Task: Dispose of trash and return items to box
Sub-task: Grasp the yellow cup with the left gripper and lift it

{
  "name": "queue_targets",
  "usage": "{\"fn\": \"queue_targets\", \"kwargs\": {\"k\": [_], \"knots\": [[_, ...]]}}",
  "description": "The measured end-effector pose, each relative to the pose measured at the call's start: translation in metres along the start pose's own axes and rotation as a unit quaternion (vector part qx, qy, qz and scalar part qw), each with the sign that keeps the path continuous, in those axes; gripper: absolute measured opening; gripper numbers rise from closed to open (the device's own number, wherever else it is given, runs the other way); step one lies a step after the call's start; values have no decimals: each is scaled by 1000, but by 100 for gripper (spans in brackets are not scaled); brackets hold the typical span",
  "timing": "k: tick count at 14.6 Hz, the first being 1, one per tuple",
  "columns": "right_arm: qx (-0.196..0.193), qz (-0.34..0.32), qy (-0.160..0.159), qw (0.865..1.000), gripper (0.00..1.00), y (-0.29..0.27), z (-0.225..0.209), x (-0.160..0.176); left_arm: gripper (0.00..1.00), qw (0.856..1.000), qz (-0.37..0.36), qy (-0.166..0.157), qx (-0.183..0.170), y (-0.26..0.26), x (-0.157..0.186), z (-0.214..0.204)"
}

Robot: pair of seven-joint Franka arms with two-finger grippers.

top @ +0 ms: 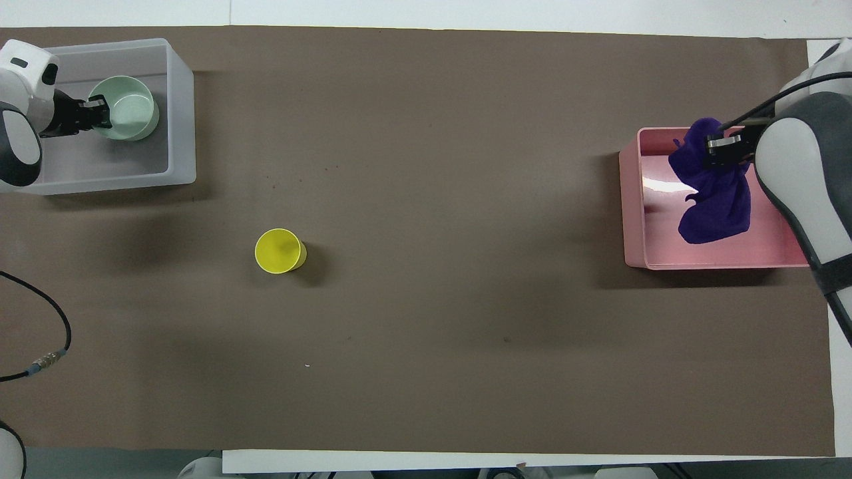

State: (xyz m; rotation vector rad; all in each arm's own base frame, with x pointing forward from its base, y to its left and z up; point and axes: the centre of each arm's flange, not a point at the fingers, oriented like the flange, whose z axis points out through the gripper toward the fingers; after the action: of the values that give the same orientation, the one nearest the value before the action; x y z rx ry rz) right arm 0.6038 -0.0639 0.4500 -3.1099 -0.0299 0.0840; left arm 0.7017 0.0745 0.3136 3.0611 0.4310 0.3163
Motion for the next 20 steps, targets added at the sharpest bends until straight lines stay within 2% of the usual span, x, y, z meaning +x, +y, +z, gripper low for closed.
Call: {"fn": "queue_targets", "kwargs": {"k": [2,4,5,7,9,11,12,13,15,16,17,18,20], "knots": [[0,5,1,1000,14,11,29,-11,44,1000,1,9,-3,3,6,-26],[0,12,-1,1000,14,19,54,-20,65,1000,15,2,-10,20,6,-89],[0,13,0,1000,14,23,64,-23,78,999,29,-12,-14,38,-5,-127],[1,14,-2,1000,18,26,75,-28,99,997,58,-50,-7,83,-50,-186],[1,13,-1,1000,36,23,74,-28,100,995,72,-76,-2,137,-120,-202],[-1,11,7,1000,59,21,64,-27,100,991,90,-102,7,184,-204,-181],[-1,9,9,1000,69,20,57,-27,100,990,94,-102,7,198,-241,-163],[-1,7,6,1000,81,17,48,-28,100,991,95,-99,5,204,-271,-144],[1,-1,-8,1000,98,7,23,-28,100,991,90,-99,5,205,-307,-113],[2,-7,-14,1000,99,0,8,-28,93,992,83,-98,6,204,-315,-103],[2,-13,-20,1000,99,-6,-6,-27,93,992,78,-98,7,204,-318,-96],[3,-18,-27,999,99,-12,-21,-27,86,992,76,-99,8,203,-318,-92],[3,-27,-36,999,99,-23,-56,-31,62,992,73,-98,7,202,-317,-89]]}}
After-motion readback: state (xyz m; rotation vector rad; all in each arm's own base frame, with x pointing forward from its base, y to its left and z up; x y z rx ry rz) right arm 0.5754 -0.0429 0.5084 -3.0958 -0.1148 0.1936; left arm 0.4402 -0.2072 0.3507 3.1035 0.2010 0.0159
